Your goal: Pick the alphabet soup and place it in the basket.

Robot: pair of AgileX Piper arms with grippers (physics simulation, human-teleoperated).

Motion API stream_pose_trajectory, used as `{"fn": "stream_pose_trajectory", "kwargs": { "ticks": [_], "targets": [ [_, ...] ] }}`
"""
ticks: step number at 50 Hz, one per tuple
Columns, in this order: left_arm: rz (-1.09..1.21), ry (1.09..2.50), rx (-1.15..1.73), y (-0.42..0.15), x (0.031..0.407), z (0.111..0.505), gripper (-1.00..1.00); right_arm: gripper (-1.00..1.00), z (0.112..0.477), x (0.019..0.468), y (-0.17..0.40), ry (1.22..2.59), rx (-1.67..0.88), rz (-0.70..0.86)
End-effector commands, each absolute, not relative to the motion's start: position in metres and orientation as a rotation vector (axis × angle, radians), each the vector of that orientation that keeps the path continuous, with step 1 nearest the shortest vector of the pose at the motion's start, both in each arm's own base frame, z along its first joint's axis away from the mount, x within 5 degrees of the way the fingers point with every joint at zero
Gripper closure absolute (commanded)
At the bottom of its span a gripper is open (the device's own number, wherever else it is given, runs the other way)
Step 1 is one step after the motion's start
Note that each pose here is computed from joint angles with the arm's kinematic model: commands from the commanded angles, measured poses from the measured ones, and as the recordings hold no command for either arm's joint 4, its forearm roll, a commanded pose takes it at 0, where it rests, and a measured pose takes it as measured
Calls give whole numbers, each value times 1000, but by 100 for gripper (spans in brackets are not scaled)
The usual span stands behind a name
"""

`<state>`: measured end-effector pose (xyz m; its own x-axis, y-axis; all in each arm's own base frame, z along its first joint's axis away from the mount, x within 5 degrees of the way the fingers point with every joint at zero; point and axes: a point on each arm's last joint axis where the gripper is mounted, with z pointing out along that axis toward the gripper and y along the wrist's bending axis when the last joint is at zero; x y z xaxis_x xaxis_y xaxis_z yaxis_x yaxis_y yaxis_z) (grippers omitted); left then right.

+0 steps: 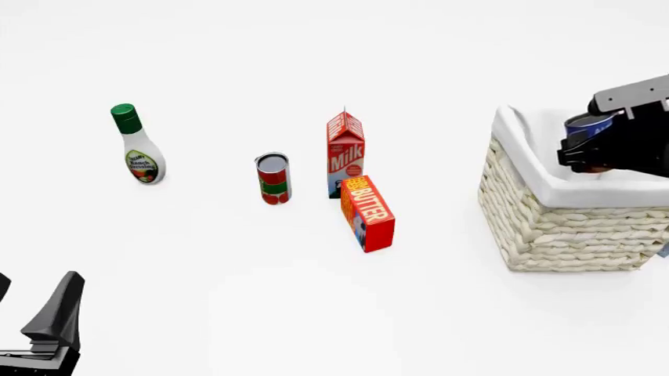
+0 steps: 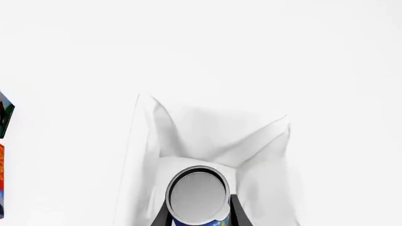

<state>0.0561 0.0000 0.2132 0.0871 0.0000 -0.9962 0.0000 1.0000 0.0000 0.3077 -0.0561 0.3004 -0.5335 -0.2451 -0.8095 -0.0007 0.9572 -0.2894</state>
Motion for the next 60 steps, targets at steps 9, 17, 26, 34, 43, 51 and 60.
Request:
{"fn": "stream_pose_trajectory", "kwargs": {
  "ticks": [9, 17, 26, 34, 43, 51, 60],
  "targets": [
    [0, 1484, 0, 0, 56, 213, -100, 100, 294, 320, -59, 2115, -149, -303],
    [0, 1484, 0, 0, 56, 213, -100, 100, 292, 322, -60, 2119, -148, -304],
    [0, 1484, 0, 0, 56, 213, -100, 100, 289, 327, -61, 2123, -149, -303],
    [0, 1484, 0, 0, 56, 213, -100, 100, 287, 330, -62, 2127, -148, -305],
    [0, 1484, 0, 0, 56, 213, -100, 100, 287, 331, -64, 2128, -147, -307],
    [0, 1484, 0, 0, 56, 213, -100, 100, 287, 333, -64, 2127, -149, -308],
    [0, 1484, 0, 0, 56, 213, -100, 100, 286, 334, -66, 2127, -148, -314]
  ]
}}
